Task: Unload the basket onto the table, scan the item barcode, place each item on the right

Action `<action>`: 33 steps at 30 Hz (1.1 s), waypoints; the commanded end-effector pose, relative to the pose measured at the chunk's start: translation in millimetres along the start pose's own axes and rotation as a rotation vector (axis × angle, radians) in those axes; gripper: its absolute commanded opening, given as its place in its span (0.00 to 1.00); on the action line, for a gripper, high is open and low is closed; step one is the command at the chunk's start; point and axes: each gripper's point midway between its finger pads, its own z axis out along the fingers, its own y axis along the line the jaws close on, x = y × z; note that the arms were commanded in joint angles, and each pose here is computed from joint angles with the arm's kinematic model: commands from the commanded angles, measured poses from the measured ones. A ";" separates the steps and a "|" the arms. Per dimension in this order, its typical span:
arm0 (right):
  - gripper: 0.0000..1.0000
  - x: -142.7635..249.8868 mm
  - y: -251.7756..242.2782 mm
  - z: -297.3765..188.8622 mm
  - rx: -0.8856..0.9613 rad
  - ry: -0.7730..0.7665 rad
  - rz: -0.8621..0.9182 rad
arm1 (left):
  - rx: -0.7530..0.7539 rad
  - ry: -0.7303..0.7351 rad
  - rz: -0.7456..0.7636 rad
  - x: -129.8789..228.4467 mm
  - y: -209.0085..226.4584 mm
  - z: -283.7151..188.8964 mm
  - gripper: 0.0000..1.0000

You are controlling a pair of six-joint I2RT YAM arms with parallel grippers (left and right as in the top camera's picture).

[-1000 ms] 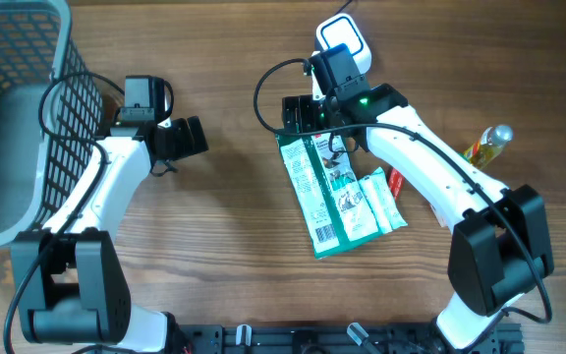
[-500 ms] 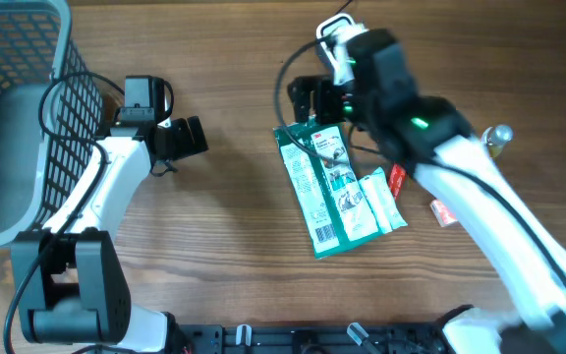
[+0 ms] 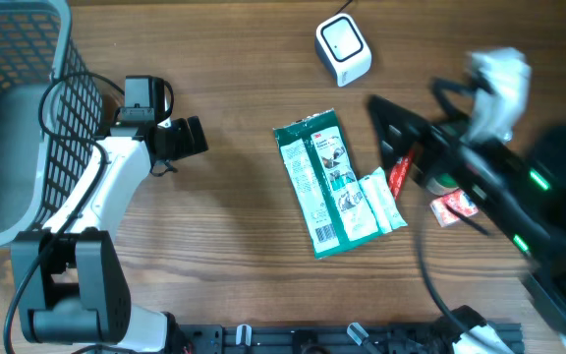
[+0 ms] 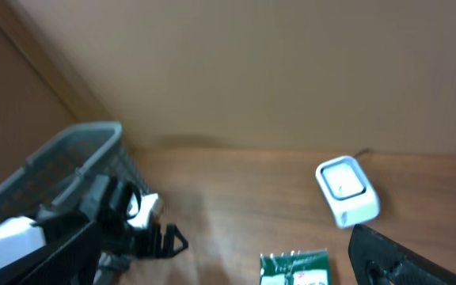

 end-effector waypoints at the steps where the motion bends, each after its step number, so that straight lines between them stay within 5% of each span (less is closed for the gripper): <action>1: 1.00 -7.7 -7.2 -56.9 0.031 -0.084 0.011 | -0.018 0.001 -0.007 -1.6 5.9 2.7 1.00; 9: 1.00 13.3 -50.2 -119.4 0.235 -0.200 0.032 | -0.018 0.001 -0.007 -1.6 5.9 2.7 1.00; 17: 1.00 61.8 -76.7 -124.7 0.283 -0.304 0.009 | -0.018 0.001 -0.007 -1.6 5.9 2.7 1.00; 28: 1.00 54.6 -67.9 -114.4 0.096 -0.901 -0.267 | -0.018 0.002 -0.007 -1.5 5.9 2.9 1.00; 33: 1.00 62.3 -78.3 -112.0 0.116 -0.984 -0.275 | -0.018 0.001 -0.007 -1.6 5.9 2.7 1.00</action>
